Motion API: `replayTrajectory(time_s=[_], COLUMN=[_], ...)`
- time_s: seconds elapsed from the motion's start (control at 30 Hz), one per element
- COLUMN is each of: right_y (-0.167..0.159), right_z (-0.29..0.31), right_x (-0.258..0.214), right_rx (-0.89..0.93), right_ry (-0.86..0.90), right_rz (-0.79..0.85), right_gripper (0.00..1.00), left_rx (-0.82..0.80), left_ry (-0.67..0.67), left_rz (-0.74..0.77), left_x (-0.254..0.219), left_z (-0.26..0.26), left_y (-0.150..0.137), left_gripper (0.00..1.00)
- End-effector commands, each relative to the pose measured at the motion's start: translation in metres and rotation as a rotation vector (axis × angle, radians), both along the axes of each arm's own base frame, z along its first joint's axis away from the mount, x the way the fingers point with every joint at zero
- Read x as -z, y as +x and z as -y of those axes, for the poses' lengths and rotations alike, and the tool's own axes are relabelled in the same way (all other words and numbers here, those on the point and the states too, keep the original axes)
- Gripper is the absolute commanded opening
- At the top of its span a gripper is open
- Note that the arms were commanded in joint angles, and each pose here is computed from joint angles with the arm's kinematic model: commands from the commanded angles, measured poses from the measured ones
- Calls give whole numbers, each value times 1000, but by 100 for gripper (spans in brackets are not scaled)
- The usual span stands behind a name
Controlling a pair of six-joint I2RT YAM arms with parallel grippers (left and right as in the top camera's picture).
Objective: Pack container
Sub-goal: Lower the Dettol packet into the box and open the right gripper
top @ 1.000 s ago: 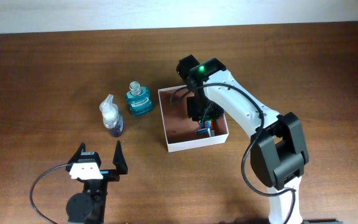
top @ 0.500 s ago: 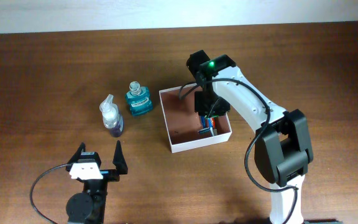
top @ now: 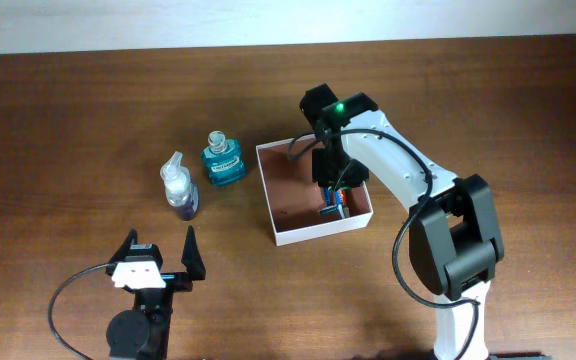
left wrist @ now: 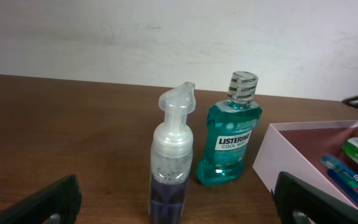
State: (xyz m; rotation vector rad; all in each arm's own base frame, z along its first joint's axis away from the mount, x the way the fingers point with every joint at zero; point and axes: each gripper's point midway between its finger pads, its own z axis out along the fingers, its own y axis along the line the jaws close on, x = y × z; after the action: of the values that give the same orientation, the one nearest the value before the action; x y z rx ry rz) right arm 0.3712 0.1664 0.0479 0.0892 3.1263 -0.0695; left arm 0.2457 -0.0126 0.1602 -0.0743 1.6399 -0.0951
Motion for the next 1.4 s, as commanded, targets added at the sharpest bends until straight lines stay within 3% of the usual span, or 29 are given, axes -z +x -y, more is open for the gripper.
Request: replayTrajectory(time_s=[0.0, 0.1, 0.13, 0.27, 0.43, 0.53, 0.7, 0.93, 1.37], right_y=[-4, -4, -4, -1, 0, 1, 2, 2, 18], right_z=[7, 8, 7, 6, 6, 5, 5, 5, -4], right_x=[9, 12, 12, 13, 13, 13, 13, 12, -12], right_rx=[14, 14, 14, 14, 15, 15, 14, 14, -45], right_ry=[-31, -31, -29, -25, -22, -20, -18, -17, 8], right_rz=[-10, -10, -7, 3, 9, 11, 16, 16, 66], right_gripper=[10, 11, 19, 27, 31, 46, 53, 62, 66], left_rx=[-19, -19, -19, -19, -19, -19, -19, -19, -19], left_ry=[16, 16, 16, 16, 16, 16, 16, 16, 16], left_rz=[5, 5, 5, 5, 5, 5, 5, 5, 5], left_x=[0, 0, 0, 0, 0, 0, 0, 0, 0], left_z=[-4, -4, -4, -4, -4, -4, -4, -4, -4], left_y=[0, 0, 0, 0, 0, 0, 0, 0, 0], left_gripper=[99, 99, 99, 99, 99, 99, 100, 100, 99])
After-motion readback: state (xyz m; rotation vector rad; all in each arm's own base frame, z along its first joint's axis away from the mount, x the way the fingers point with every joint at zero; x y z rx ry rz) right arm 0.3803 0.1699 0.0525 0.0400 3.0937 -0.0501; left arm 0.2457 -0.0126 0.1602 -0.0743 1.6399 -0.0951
